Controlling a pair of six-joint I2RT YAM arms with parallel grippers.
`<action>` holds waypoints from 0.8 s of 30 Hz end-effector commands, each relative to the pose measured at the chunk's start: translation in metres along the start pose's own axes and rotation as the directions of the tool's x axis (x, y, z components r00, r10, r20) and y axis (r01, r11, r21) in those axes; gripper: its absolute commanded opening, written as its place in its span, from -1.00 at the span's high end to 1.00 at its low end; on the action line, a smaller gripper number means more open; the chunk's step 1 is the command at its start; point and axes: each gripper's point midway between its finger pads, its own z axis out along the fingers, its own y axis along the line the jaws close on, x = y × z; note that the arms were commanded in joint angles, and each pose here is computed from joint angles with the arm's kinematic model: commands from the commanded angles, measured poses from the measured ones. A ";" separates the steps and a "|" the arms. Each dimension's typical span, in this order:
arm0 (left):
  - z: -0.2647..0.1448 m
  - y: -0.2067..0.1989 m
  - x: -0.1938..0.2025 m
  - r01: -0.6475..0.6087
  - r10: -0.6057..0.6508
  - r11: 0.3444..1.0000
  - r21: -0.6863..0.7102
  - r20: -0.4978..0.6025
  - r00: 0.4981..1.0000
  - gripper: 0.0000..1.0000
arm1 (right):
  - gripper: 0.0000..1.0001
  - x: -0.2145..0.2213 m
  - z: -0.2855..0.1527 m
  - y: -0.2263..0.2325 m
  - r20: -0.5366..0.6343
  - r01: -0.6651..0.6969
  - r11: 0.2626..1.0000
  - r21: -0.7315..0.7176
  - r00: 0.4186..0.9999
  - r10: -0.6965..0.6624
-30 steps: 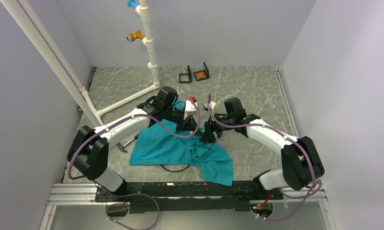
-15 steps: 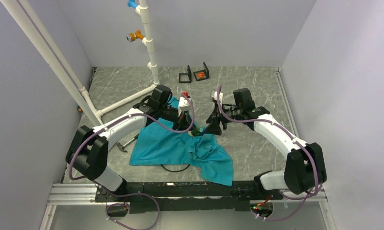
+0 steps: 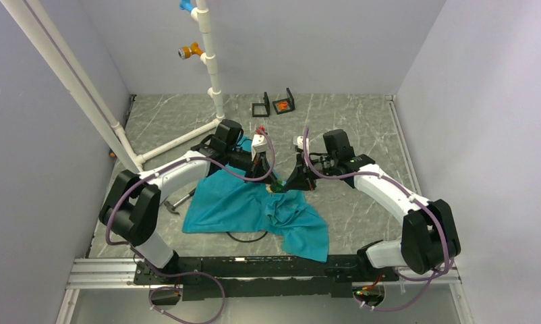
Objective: Remove the brooch from the garment
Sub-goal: Remove the brooch from the clothes.
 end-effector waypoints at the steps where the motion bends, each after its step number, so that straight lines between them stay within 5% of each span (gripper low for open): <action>1: -0.003 -0.001 -0.022 -0.026 0.024 0.999 0.042 0.055 0.998 1.00 | 0.89 -0.006 0.003 0.001 0.035 0.062 0.998 -0.027 0.998 -0.061; 9: -0.029 0.029 -0.009 -0.035 0.040 0.960 -0.276 0.012 0.999 0.06 | 1.00 0.008 0.008 -0.006 0.038 -0.184 0.983 0.006 0.982 0.183; 14: -0.045 0.022 0.022 0.033 -0.064 0.932 -0.360 -0.073 0.995 -0.06 | 1.00 0.020 0.002 -0.023 0.070 -0.362 0.930 0.054 0.931 0.359; 17: -0.042 0.001 0.039 0.057 -0.097 0.948 -0.312 -0.113 0.989 -0.36 | 1.00 0.027 -0.004 -0.034 0.085 -0.474 0.879 0.049 0.879 0.469; 24: -0.011 -0.006 0.061 0.043 -0.130 0.936 -0.351 -0.230 0.964 -0.30 | 1.00 0.031 -0.005 -0.034 0.091 -0.518 0.855 0.007 0.852 0.516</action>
